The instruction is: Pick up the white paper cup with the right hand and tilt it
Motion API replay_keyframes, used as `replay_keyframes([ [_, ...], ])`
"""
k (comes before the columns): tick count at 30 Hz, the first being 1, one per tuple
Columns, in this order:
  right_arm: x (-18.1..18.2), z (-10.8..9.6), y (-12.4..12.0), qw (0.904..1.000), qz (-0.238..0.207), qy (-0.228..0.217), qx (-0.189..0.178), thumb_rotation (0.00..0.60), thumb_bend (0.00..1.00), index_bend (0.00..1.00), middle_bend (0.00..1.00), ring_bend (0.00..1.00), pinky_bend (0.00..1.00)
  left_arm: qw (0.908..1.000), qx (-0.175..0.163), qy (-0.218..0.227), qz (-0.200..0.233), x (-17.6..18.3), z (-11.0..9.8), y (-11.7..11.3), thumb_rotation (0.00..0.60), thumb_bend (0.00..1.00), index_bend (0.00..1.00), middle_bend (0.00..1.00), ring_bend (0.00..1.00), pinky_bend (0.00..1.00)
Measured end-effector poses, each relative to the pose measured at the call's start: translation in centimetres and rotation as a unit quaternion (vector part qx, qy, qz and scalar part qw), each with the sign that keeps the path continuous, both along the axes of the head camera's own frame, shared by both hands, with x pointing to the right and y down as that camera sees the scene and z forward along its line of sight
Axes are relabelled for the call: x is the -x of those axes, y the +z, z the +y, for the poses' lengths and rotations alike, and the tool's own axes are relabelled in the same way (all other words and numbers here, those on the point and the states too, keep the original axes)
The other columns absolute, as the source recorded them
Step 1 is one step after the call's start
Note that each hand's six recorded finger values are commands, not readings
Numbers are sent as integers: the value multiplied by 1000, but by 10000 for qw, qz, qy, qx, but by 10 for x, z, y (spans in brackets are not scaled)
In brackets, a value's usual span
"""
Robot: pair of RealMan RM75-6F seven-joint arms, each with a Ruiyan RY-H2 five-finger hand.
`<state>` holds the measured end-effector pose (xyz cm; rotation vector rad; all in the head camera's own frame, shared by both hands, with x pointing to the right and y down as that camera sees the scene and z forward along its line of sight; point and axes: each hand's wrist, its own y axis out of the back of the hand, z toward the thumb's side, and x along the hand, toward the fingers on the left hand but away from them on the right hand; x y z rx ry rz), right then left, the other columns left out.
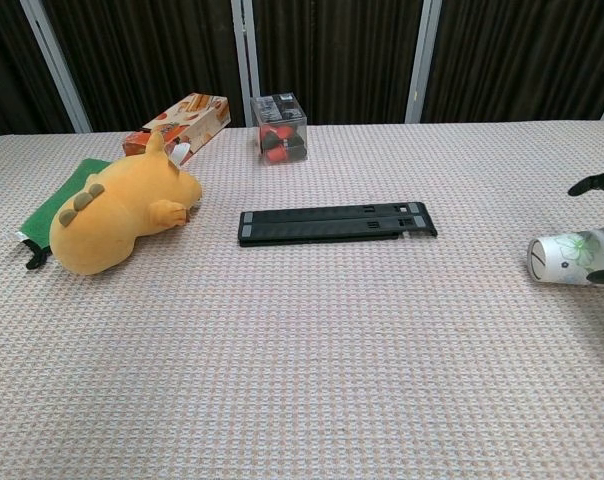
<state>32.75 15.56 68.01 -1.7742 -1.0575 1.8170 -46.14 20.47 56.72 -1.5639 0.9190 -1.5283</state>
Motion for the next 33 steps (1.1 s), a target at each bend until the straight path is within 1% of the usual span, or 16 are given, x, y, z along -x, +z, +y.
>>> replay_keyframes([
  [6, 13, 2, 1, 9997, 51, -207, -103, 600, 218, 209, 0, 0, 0, 10000, 4, 0, 7, 0, 0, 0, 600, 0, 0, 0, 0, 0],
  [12, 22, 1, 9, 9988, 265, -367, -160, 600, 217, 245, 4, 0, 0, 10000, 17, 0, 34, 0, 0, 0, 600, 0, 0, 0, 0, 0],
  [17, 26, 2, 20, 9974, 505, -482, -169, 600, 218, 315, 55, 0, 0, 10000, 21, 9, 42, 1, 0, 0, 600, 0, 0, 0, 0, 0],
  [21, 25, 0, 25, 9964, 637, -507, -217, 600, 227, 384, 119, 0, 0, 10000, 21, 9, 44, 1, 0, 0, 600, 0, 0, 0, 0, 0],
  [26, 20, 0, 33, 9952, 808, -488, -273, 600, 235, 444, 159, 0, 0, 10000, 19, 11, 45, 1, 0, 0, 600, 0, 0, 0, 0, 0],
  [29, 18, 1, 35, 9950, 837, -455, -286, 600, 235, 478, 175, 0, 0, 10000, 17, 12, 41, 1, 0, 0, 600, 0, 0, 0, 0, 0],
  [33, 23, -2, 31, 9953, 732, -455, -435, 600, 236, 479, 175, 0, 0, 10000, 12, 11, 39, 0, 0, 0, 600, 0, 0, 0, 0, 0],
])
